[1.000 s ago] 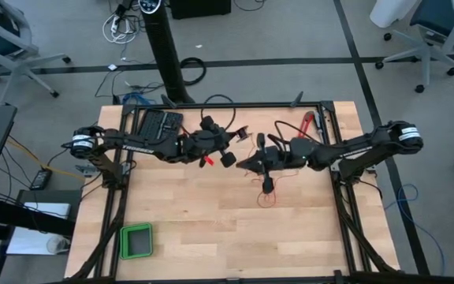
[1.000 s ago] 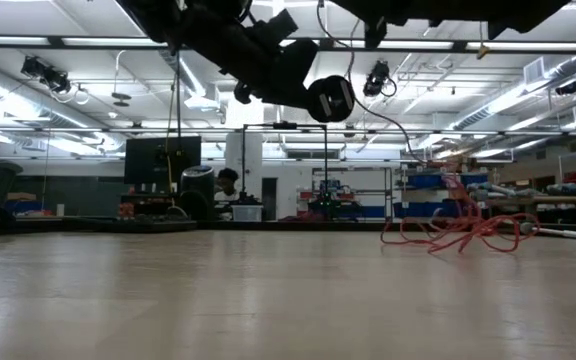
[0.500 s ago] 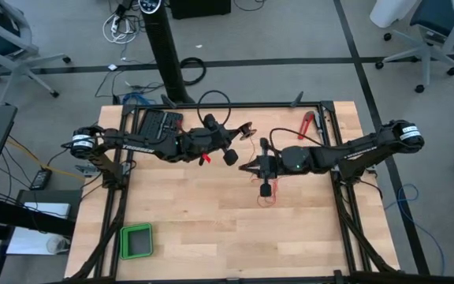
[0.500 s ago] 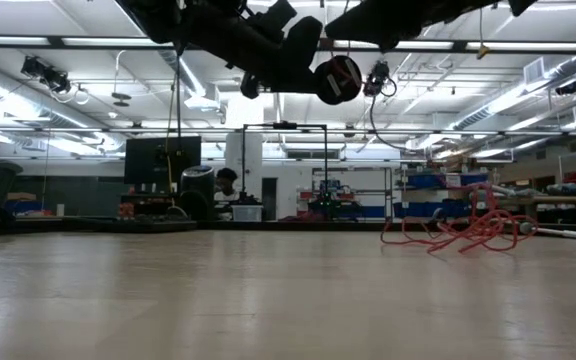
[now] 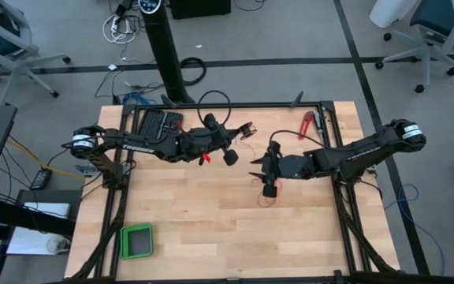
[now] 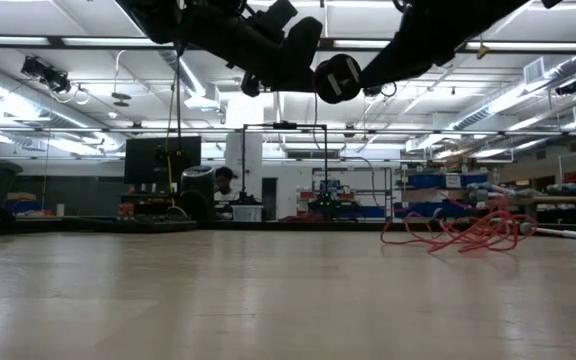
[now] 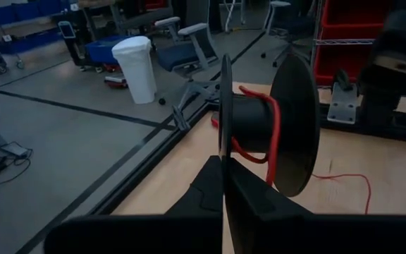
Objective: Coil cords
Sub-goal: Coil the red wire onto the black spool
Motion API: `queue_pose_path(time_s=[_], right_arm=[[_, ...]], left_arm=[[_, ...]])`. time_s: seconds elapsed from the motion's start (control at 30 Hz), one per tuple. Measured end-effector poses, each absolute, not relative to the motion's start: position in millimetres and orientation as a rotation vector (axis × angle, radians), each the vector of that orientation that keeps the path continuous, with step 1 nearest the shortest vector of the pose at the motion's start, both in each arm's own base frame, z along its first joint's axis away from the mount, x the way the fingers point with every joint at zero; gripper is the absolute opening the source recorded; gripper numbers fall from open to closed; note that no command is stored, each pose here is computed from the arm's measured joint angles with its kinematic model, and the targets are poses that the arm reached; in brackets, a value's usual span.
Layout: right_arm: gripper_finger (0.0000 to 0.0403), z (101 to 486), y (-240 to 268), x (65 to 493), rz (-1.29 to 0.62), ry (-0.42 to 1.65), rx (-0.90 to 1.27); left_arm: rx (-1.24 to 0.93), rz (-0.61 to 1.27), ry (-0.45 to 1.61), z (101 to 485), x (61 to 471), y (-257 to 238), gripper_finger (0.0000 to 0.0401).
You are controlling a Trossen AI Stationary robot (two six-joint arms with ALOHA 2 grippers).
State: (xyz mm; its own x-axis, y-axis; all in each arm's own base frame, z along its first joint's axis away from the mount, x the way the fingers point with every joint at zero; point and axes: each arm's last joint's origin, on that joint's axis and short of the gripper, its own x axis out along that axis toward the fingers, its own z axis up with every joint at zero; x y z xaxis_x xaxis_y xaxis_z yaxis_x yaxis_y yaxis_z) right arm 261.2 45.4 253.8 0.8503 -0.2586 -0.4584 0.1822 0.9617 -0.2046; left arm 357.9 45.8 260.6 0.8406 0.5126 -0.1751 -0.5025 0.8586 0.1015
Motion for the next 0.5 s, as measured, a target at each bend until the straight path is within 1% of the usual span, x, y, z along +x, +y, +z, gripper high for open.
queue_pose_path(time_s=[0.2,0.4,0.5], right_arm=[[0.0159,259.1,42.7,257.8,-0.306,0.482,-0.181],[0.0151,257.6,41.4,259.3,-0.345,0.471,-0.167],[0.0148,248.0,40.5,257.9,-0.35,0.436,-0.15]], left_arm=[[0.05,0.537,0.187,261.8,358.1,45.8,0.0006],[0.032,0.485,0.085,271.3,360.1,44.3,0.0006],[0.025,0.454,0.044,275.1,360.8,43.5,0.0006]])
